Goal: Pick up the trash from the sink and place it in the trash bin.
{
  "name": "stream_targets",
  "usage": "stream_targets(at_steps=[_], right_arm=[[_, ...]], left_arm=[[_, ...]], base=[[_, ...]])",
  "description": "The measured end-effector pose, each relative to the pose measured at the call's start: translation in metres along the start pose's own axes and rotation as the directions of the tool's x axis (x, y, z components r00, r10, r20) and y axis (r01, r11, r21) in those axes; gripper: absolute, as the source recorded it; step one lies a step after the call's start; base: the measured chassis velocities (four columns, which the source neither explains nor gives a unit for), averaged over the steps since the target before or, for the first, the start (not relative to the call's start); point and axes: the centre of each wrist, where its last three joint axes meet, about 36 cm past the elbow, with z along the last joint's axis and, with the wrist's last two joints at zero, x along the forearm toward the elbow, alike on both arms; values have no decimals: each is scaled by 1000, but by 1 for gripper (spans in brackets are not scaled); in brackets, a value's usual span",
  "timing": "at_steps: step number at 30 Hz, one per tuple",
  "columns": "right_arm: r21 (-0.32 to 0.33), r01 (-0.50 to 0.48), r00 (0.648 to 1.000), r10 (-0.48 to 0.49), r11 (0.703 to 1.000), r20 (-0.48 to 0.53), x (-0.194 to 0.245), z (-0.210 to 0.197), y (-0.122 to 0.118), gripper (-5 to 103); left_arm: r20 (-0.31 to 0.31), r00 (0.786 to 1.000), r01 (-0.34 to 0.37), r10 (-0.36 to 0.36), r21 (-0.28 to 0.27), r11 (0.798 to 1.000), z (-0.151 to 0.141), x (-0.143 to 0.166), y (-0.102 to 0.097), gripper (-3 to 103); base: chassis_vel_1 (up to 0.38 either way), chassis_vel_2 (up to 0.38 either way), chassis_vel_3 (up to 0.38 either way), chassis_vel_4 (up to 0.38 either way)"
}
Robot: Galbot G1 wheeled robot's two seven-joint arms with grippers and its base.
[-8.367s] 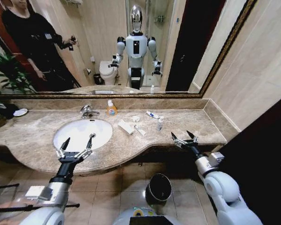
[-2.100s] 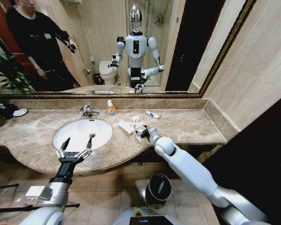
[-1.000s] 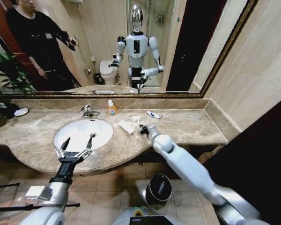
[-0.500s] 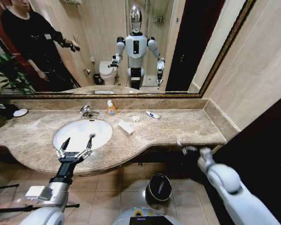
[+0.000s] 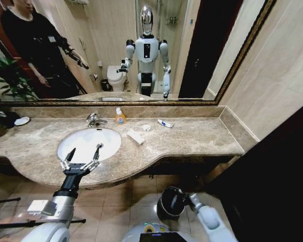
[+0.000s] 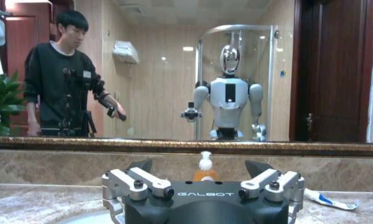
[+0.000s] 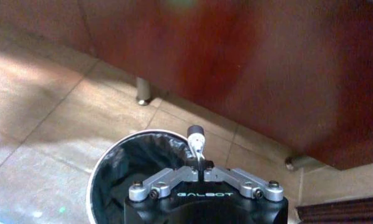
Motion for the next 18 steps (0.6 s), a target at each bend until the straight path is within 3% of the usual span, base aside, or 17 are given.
stream_targets(at_steps=[3, 4, 7, 9, 16, 18], right_arm=[[0, 12, 1000, -12, 1000, -19, 0, -1, 1, -3], [20, 27, 999, -26, 999, -25, 1, 1, 0, 8], [32, 33, 999, -32, 999, -28, 3, 2, -2, 8], [45, 42, 999, -41, 998, -34, 8, 5, -4, 24], [27, 26, 1000, -26, 999, 6, 19, -4, -16, 45], [-51, 9, 995, -4, 999, 101, 47, -41, -51, 56]], left_arm=[[0, 1000, 0, 0, 0, 1000, 0, 0, 0, 100], [0, 1000, 0, 0, 0, 1000, 0, 0, 0, 100], [0, 1000, 0, 0, 0, 1000, 0, 0, 0, 100], [0, 1000, 0, 0, 0, 1000, 0, 0, 0, 100], [0, 1000, 0, 0, 0, 1000, 0, 0, 0, 100], [0, 1000, 0, 0, 0, 1000, 0, 0, 0, 100]], base=[[0, 0, 0, 0], [0, 0, 0, 0], [0, 0, 0, 0], [0, 0, 0, 0], [0, 0, 0, 0], [0, 0, 0, 0]])
